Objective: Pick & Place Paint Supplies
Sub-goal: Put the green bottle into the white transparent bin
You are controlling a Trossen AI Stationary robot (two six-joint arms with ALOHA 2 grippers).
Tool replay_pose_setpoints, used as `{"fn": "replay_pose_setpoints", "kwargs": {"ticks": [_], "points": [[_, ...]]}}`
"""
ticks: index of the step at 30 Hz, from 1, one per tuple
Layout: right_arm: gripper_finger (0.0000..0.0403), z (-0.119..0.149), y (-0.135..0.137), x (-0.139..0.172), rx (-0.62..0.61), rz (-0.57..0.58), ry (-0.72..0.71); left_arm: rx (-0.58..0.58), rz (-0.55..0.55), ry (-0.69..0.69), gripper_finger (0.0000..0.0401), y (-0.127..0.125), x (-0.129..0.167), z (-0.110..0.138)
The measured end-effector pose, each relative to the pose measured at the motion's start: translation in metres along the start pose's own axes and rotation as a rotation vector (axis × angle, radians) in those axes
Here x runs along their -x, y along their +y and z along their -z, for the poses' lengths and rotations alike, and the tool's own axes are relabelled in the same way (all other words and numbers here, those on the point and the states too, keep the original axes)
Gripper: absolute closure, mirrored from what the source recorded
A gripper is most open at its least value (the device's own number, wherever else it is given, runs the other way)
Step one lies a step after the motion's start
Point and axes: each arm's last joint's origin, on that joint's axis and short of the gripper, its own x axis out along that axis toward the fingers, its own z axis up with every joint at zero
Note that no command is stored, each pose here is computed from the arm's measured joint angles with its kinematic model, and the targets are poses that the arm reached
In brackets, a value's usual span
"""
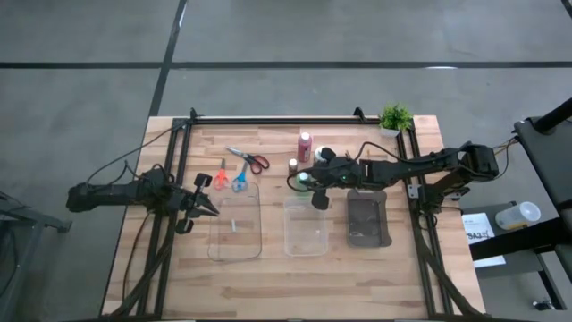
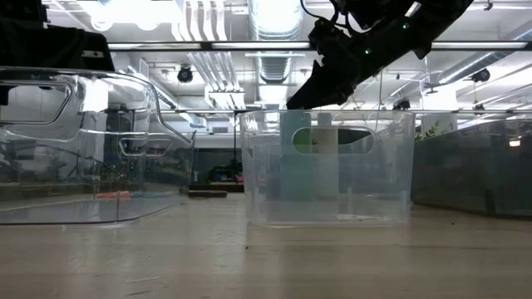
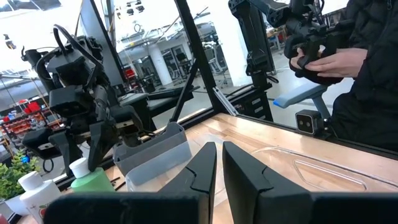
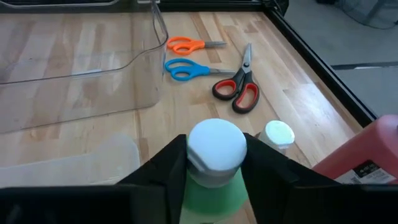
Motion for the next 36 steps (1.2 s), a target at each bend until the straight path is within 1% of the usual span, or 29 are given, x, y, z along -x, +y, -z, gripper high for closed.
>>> {"fn": "replay_pose_setpoints", "kwargs": {"ticks": [2, 14, 16, 26, 31, 36], "points": [[0.029, 0.0, 0.0, 0.0, 0.004, 0.0, 0.0, 0.0, 0.0, 0.0, 0.0365, 0.0, 0.0, 0.0], [0.0283, -0.002, 0.001, 0.0, 0.006, -0.002, -0.001, 0.0, 0.0, 0.0, 0.0365, 0.0, 0.0, 0.0], [0.0289, -0.004, 0.001, 0.0, 0.007, -0.004, -0.005, 0.0, 0.001, 0.0, 0.0365, 0.0, 0.0, 0.0], [0.0289, -0.015, 0.002, 0.002, 0.0, -0.014, -0.04, 0.0, 0.001, 0.0, 0.0365, 0.0, 0.0, 0.0], [0.0289, -0.03, 0.003, 0.016, -0.001, -0.023, -0.104, 0.0, 0.001, 0.0, 0.0365, 0.0, 0.0, 0.0], [0.0289, -0.047, 0.004, 0.046, -0.01, -0.044, -0.199, 0.0, 0.0, 0.0, 0.0365, 0.0, 0.0, 0.0]]}}
